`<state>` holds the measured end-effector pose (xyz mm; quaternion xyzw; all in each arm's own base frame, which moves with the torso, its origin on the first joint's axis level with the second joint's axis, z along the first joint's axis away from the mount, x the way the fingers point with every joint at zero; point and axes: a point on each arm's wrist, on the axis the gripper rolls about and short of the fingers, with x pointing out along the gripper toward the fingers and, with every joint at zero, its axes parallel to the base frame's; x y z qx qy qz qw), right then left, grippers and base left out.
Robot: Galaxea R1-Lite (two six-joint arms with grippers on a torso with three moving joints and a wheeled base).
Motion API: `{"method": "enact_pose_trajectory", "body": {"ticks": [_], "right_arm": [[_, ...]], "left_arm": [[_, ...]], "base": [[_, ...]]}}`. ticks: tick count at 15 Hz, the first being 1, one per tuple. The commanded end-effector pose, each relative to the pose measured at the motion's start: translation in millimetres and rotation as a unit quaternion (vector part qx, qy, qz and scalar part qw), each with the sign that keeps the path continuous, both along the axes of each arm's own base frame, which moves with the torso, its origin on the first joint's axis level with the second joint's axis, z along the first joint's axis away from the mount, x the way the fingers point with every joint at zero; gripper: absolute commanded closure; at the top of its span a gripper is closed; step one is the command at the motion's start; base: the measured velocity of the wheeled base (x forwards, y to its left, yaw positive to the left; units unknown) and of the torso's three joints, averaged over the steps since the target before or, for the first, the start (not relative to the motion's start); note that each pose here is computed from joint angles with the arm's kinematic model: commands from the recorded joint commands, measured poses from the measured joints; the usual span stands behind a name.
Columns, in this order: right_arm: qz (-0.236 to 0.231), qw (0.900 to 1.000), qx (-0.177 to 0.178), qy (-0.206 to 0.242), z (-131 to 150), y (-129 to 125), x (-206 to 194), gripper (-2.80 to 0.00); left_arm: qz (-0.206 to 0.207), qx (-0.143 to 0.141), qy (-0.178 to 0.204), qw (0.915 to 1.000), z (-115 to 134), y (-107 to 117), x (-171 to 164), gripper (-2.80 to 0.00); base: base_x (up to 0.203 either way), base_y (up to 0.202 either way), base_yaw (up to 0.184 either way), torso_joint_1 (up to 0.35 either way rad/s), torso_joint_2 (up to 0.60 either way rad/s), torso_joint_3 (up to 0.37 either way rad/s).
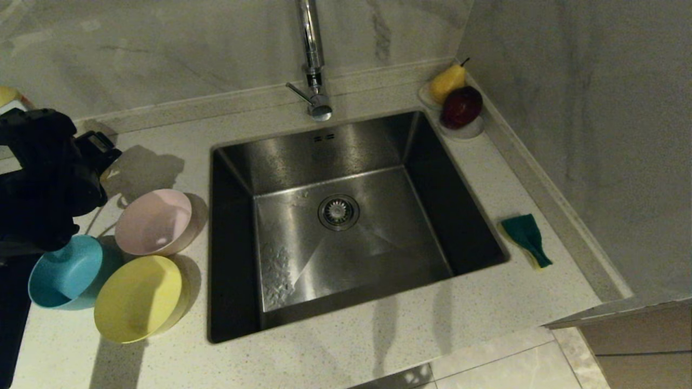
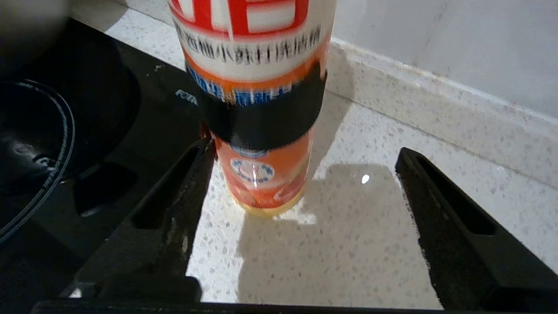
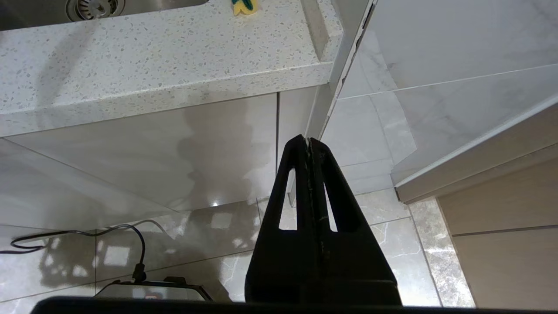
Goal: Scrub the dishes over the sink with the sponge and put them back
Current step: Grab the dish soap
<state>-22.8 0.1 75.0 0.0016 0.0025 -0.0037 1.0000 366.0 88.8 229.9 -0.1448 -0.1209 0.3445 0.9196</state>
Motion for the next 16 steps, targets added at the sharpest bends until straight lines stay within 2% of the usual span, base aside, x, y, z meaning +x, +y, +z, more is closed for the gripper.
{"method": "enact_pose_trajectory", "body": {"ticks": [1,4,8,16], "right_arm": [[0.0,1.0,0.0,0.0,0,0,0,0.0],[0.0,1.0,0.0,0.001,0,0,0,0.0],[0.0,1.0,0.0,0.001,0,0,0,0.0],[0.0,1.0,0.0,0.001,0,0,0,0.0]], "left_arm": [[0.004,0.0,0.0,1.0,-9,0,-5,-2.8],[0.014,-0.001,-0.003,0.9999,-16,6,-8,-2.8],[0.027,0.002,-0.012,0.9996,-13,17,-7,-2.8],[0.035,0.013,-0.013,0.9992,-24,35,27,-2.8]], "base": [[0.0,0.0,0.0,0.0,0.0,0.0],[0.0,0.0,0.0,0.0,0.0,0.0],[0.0,0.0,0.0,0.0,0.0,0.0],[0.0,0.0,0.0,0.0,0.0,0.0]]}}
